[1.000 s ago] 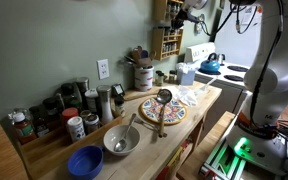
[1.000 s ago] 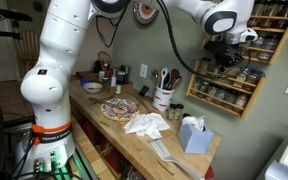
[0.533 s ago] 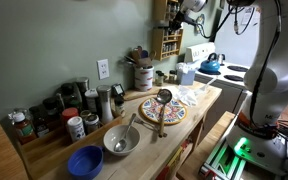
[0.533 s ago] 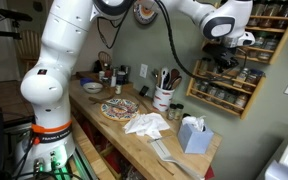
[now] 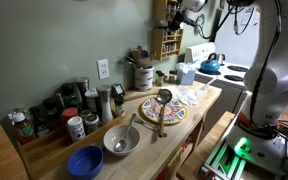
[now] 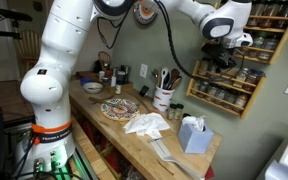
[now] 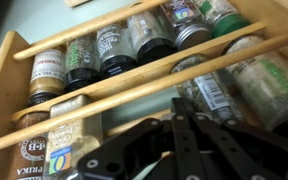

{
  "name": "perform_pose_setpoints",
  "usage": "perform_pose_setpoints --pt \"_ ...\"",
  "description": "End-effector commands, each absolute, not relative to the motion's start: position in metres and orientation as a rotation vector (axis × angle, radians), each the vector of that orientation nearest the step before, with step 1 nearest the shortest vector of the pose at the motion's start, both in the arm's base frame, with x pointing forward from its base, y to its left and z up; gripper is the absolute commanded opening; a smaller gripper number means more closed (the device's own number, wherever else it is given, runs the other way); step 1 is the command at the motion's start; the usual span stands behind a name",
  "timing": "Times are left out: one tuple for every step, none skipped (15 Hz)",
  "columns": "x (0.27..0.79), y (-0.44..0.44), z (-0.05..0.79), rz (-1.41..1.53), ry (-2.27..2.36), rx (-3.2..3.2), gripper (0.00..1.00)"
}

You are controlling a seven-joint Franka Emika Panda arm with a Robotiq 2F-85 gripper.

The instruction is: Place the gray spice bottle on the top shelf of the bottom spice rack

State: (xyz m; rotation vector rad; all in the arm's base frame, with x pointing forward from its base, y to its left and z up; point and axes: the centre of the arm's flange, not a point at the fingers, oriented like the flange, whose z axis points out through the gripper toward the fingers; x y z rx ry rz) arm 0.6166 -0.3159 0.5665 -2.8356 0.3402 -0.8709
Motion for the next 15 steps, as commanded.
perform_pose_setpoints --pt "0.6132 -0.3174 0.561 -0.811 0.337 -2.805 0.0" --pt "0.6126 -0.3174 0.56 -0.802 0.336 -2.804 0.0" --pt "0.612 -0.3173 0.5595 -0.793 0.332 -2.799 0.0" --pt "0.6116 -0.317 0.5587 -0.783 0.33 -2.795 0.0" --pt "0.6111 -0.3165 0.5586 -0.776 0.324 -2.784 0.0" --pt "0.6109 -0.3162 0.5584 -0.774 0.321 -2.778 0.0" --pt "0.6108 -0.3159 0.5586 -0.777 0.318 -2.768 0.0" --pt "0.6106 -0.3154 0.5589 -0.78 0.313 -2.757 0.0" --pt "0.6105 -0.3154 0.559 -0.782 0.313 -2.752 0.0" --pt "0.6102 -0.3156 0.5591 -0.784 0.312 -2.748 0.0" --pt "0.61 -0.3157 0.5591 -0.784 0.312 -2.745 0.0" --pt "0.6099 -0.316 0.5591 -0.787 0.313 -2.744 0.0" --pt "0.6097 -0.3178 0.5592 -0.795 0.325 -2.755 0.0" --pt "0.6093 -0.3198 0.56 -0.805 0.339 -2.764 0.0" --pt "0.6079 -0.3225 0.5631 -0.82 0.35 -2.762 0.0"
